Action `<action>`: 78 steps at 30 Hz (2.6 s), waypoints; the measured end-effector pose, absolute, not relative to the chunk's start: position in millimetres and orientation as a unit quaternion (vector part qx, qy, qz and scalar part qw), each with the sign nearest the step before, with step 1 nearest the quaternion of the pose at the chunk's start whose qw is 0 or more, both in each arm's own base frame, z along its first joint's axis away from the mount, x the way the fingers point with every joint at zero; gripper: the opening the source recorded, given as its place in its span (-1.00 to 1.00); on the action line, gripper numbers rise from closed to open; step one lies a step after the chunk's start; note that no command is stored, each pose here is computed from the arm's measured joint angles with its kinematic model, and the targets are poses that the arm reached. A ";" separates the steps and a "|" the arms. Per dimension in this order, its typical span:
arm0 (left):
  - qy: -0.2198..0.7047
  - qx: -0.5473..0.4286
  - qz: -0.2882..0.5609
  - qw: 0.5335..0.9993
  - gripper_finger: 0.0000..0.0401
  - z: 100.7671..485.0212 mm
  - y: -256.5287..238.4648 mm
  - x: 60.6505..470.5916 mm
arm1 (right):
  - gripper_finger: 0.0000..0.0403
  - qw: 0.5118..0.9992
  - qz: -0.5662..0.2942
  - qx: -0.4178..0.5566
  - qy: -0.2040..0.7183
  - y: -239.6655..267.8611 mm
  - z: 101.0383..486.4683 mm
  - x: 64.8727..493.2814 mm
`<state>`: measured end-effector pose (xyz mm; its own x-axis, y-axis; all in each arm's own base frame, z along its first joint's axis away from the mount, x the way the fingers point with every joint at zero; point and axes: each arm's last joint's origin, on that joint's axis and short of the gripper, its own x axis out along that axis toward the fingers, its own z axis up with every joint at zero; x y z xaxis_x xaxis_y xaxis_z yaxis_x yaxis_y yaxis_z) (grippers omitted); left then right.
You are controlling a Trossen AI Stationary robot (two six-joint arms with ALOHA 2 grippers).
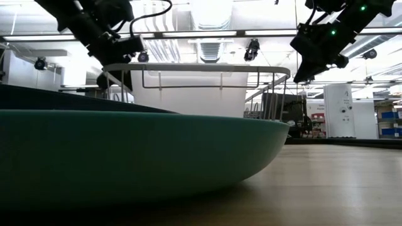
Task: Sort dishes
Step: Adjust the dishwasher rack, then put the dark green plate in the dishwasher rack
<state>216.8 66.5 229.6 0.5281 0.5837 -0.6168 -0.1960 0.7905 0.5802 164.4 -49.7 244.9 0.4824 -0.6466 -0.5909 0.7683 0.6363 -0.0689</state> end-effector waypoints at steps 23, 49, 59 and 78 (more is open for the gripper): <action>0.391 0.080 0.123 0.909 -1.00 240.2 44.3 194.4 | -1.00 0.850 -0.417 0.105 0.303 -49.4 237.6 163.0; 0.349 0.163 0.194 0.902 -1.00 255.5 54.7 195.6 | -1.00 0.849 -0.420 0.113 0.300 -49.4 237.3 162.8; 0.230 0.145 0.161 0.949 -1.00 315.4 35.3 190.6 | -1.00 0.819 -0.514 0.117 0.226 -47.6 264.1 130.7; 0.331 0.166 0.050 0.927 -1.00 317.1 -84.3 197.8 | -1.00 0.951 -0.252 0.091 0.155 -2.5 266.1 152.3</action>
<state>197.8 -84.3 317.1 0.7757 0.2028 -0.5977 0.0176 0.9397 0.3417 152.3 -2.5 266.1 0.8243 -0.4520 -0.3409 0.5082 0.8561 0.0938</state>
